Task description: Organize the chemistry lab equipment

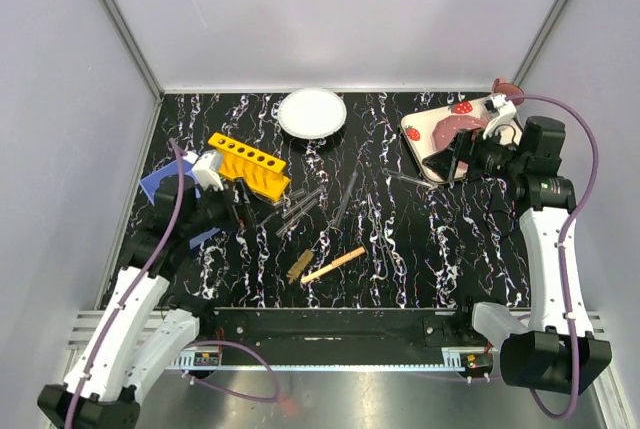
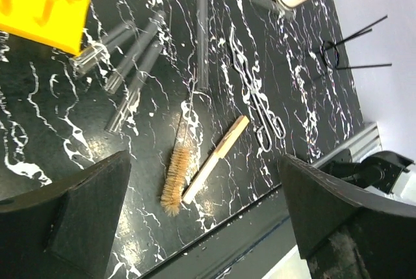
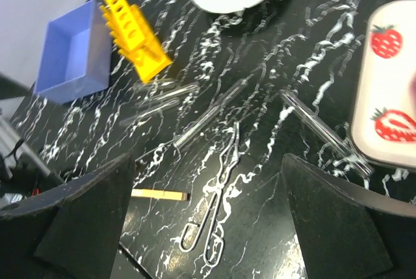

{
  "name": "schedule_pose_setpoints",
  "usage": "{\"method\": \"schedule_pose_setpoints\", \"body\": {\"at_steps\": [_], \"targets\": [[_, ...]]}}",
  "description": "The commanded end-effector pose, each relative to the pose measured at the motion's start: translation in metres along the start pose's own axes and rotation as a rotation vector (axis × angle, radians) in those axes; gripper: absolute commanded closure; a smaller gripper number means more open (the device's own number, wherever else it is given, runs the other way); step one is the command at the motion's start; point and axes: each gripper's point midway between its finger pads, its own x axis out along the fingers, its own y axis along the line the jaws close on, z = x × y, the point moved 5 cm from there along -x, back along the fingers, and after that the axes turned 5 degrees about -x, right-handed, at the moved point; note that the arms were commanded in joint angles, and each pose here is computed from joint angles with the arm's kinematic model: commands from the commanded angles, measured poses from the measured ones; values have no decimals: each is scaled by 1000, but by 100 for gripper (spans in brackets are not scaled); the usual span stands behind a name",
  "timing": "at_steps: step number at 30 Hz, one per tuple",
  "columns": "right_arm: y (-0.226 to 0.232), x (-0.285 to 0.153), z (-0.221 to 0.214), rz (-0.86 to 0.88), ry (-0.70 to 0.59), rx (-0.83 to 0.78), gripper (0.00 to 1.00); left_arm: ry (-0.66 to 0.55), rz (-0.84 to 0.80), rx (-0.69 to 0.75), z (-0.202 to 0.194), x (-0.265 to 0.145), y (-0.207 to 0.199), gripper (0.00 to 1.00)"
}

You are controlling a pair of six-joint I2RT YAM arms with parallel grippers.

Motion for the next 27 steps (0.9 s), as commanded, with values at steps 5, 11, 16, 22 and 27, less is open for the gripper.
{"method": "schedule_pose_setpoints", "body": {"at_steps": [5, 11, 16, 22, 27], "targets": [[8, 9, -27, 225, 76, -96, 0, 45, 40, 45, -4, 31, -29, 1], [0, 13, -45, 206, 108, -115, 0, 181, 107, 106, -31, 68, -41, 1], [-6, 17, -58, 184, 126, -103, 0, 244, 146, 145, -40, 101, -52, 1], [-7, 17, -67, 182, 124, -94, 0, 345, 171, 239, -52, 156, -71, 1], [-7, 18, -72, 182, 120, -94, 0, 416, 218, 284, -55, 196, -75, 1]]}}
